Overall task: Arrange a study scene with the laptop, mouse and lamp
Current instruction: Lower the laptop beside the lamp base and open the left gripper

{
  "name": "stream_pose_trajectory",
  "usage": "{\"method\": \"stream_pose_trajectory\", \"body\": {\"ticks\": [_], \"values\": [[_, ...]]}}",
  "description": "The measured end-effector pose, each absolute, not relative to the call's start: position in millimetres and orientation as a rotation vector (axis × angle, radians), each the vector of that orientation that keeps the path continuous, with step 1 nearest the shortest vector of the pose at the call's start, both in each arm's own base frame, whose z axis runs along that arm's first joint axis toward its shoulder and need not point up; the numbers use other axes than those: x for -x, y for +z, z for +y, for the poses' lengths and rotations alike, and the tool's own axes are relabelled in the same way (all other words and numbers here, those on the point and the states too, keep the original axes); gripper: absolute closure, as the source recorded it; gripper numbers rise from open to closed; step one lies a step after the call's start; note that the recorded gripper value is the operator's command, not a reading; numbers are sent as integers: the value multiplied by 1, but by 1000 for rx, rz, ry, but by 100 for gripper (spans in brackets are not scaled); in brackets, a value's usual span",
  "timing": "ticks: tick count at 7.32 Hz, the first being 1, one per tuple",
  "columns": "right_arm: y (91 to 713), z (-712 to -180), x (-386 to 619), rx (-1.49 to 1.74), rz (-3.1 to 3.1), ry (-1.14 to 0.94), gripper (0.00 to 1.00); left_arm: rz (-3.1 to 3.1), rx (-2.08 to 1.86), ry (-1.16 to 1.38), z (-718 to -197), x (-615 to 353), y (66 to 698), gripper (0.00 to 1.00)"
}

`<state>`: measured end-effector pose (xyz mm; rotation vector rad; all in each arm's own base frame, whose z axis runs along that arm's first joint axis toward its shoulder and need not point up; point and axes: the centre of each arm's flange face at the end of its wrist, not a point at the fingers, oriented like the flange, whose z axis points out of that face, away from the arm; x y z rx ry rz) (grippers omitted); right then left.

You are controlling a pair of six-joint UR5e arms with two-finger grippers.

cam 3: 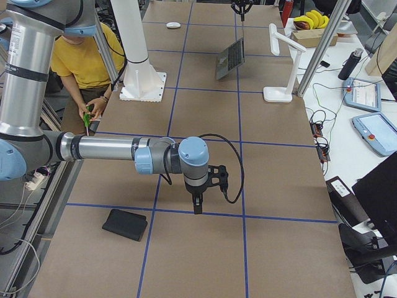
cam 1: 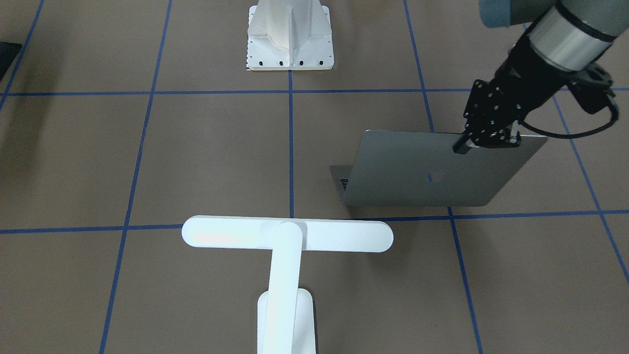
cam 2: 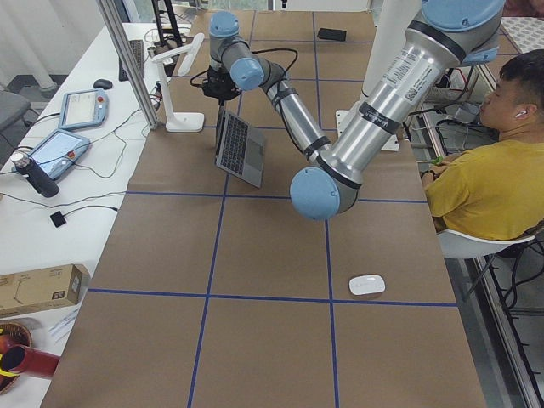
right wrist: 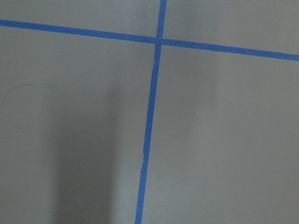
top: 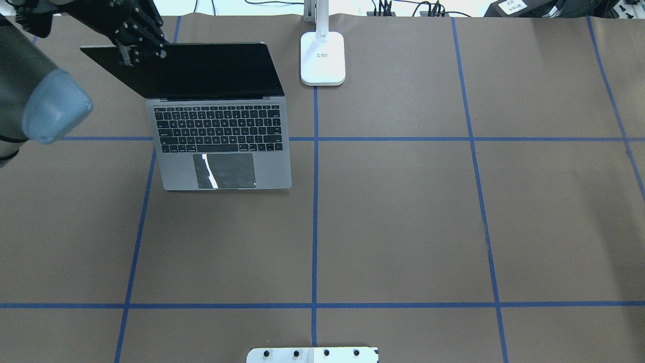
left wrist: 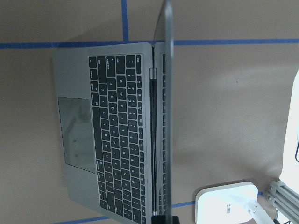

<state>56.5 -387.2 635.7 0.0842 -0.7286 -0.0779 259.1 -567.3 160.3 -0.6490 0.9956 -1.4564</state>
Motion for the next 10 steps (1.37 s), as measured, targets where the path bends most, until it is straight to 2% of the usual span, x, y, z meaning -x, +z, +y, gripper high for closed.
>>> {"method": "stream_pose_trajectory", "body": {"ticks": [4, 9, 10], "values": [[636, -387, -56, -83, -734, -78, 0, 949, 610, -1481, -596, -339, 137, 100], [635, -387, -56, -83, -738, -79, 0, 933, 582, -1486, -637, -396, 173, 100], [635, -387, -56, -83, -738, -79, 0, 926, 581, -1489, -638, -397, 177, 79]]}}
